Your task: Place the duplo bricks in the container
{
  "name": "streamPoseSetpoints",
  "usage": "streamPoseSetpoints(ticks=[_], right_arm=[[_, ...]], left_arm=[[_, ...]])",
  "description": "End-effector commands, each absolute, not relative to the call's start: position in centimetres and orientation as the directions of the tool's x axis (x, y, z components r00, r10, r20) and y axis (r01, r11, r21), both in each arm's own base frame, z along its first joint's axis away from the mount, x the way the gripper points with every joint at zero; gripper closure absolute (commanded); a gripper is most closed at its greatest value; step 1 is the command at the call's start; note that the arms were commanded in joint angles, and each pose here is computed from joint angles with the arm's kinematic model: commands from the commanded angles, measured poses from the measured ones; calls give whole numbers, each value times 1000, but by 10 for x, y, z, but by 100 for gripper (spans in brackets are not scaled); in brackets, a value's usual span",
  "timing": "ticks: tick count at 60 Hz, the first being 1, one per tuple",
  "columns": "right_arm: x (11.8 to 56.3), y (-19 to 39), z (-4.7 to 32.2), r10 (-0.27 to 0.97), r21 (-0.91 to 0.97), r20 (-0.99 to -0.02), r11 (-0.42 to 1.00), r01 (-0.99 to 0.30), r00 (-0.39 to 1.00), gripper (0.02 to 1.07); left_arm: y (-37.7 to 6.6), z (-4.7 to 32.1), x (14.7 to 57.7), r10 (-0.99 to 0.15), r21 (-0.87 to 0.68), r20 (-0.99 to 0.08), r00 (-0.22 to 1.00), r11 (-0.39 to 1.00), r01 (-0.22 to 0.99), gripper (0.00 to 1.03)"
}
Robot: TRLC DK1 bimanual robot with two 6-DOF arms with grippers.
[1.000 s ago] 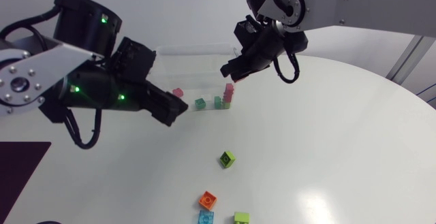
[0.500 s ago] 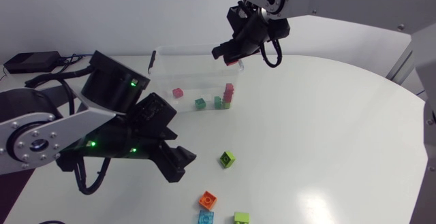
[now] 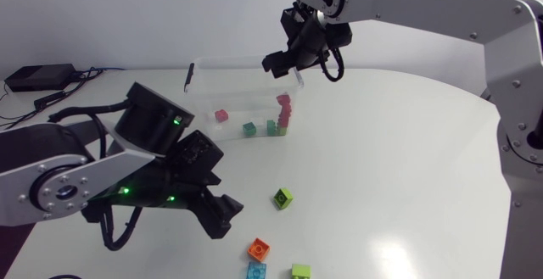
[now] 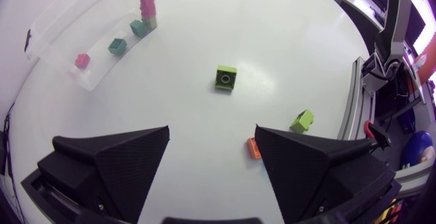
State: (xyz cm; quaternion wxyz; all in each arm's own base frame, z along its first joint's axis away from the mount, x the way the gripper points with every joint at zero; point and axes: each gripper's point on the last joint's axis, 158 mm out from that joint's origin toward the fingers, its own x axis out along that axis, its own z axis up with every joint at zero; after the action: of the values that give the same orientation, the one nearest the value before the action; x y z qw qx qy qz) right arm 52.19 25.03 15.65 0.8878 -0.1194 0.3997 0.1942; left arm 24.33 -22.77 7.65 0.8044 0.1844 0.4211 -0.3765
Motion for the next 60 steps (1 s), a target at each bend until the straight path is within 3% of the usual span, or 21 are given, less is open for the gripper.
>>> streamPoseSetpoints(ticks=[1, 17, 34, 60], right_arm=[[510, 239, 179, 243, -48, -742, 910, -411, 625, 7], [434, 206, 191, 253, -55, -752, 896, -440, 609, 7], [341, 182, 149, 258, -79, -797, 852, -517, 546, 7], [271, 148, 101, 270, -55, -837, 825, -563, 477, 7]], left_arm=[[-222, 56, 244, -416, -16, -847, 330, 642, 767, 16], [-235, 18, 236, -375, -37, -895, 243, 605, 796, 16], [-280, 7, 254, -419, -29, -873, 249, 555, 831, 16], [-325, -16, 289, -429, 17, -870, 243, 467, 884, 16]])
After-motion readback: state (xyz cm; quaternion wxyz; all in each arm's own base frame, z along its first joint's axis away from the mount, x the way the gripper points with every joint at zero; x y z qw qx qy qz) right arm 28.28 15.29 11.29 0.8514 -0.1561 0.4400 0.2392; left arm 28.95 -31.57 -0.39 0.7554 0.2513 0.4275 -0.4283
